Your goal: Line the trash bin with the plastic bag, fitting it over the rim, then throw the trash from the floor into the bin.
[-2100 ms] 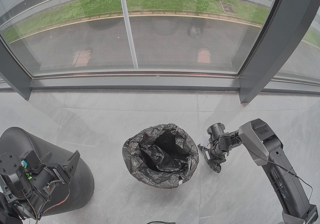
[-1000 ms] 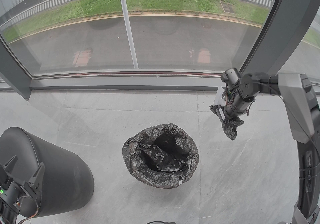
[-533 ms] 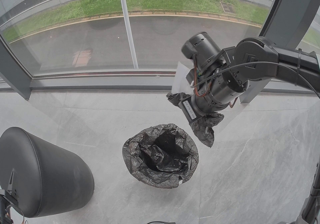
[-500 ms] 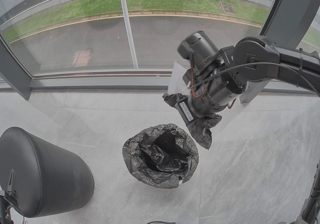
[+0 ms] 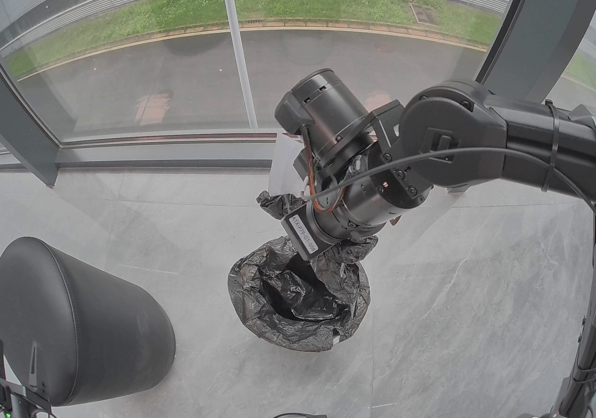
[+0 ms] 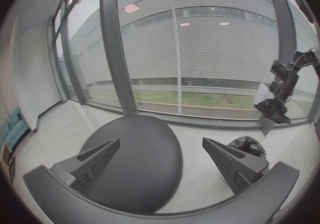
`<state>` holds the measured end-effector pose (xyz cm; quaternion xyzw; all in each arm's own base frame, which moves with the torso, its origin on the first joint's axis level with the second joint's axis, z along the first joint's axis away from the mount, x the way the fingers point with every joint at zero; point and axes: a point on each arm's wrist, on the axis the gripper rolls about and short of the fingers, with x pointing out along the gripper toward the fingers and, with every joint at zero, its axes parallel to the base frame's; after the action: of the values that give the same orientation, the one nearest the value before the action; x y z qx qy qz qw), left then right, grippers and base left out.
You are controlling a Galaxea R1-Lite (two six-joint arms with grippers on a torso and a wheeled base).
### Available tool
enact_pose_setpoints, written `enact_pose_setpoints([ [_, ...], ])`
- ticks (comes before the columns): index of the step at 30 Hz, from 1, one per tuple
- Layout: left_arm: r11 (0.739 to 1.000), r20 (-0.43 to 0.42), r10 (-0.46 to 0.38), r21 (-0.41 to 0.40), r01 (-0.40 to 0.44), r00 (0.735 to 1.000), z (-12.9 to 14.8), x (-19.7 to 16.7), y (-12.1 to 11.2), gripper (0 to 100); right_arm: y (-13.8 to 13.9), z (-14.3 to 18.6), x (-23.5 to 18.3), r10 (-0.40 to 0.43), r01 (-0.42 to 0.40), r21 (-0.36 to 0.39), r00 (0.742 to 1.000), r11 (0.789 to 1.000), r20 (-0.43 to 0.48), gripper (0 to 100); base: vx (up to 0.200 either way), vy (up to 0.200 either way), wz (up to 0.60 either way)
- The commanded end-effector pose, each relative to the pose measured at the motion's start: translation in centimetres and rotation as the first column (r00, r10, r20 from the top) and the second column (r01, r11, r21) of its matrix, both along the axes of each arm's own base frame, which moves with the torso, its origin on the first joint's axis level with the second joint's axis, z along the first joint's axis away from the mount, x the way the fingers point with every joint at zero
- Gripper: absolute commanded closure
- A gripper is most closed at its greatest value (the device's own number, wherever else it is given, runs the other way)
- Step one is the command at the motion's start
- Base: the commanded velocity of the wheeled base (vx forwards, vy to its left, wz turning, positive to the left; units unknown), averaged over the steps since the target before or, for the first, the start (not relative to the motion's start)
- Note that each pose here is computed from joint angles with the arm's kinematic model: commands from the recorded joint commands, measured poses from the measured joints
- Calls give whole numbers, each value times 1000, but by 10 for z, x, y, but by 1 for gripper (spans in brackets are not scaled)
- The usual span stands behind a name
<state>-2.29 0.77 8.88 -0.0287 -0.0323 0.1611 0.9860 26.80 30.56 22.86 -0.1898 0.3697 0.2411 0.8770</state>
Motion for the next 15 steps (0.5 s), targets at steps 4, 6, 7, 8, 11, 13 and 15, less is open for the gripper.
enact_pose_setpoints([
  [4,970,-62,-241,3,242,969,-8,1,-5,0,13,-24,5,8,-9,-44,999,999,-33,100,0,0,0],
  [6,965,-76,-262,1,262,962,-7,1,-6,0,17,-34,7,-6,4,-78,1000,997,-31,100,0,0,0],
  [7,961,-76,-275,1,276,959,-7,1,-6,0,19,-39,8,-13,10,-94,999,995,-30,100,0,0,0],
  [8,957,-75,-288,1,289,955,-7,1,-6,0,24,-45,8,-11,7,-109,999,994,-31,100,0,0,0],
  [11,955,-60,-295,7,296,954,-7,1,-6,0,36,-65,7,3,-10,-141,999,990,-51,100,0,0,0],
  [13,956,-34,-291,22,291,956,-7,1,-7,0,43,-81,7,10,-22,-166,997,986,-70,100,0,0,0],
  [15,953,-31,-296,51,297,955,-7,1,-7,0,49,-94,6,17,-34,-189,996,981,-88,100,0,0,0],
])
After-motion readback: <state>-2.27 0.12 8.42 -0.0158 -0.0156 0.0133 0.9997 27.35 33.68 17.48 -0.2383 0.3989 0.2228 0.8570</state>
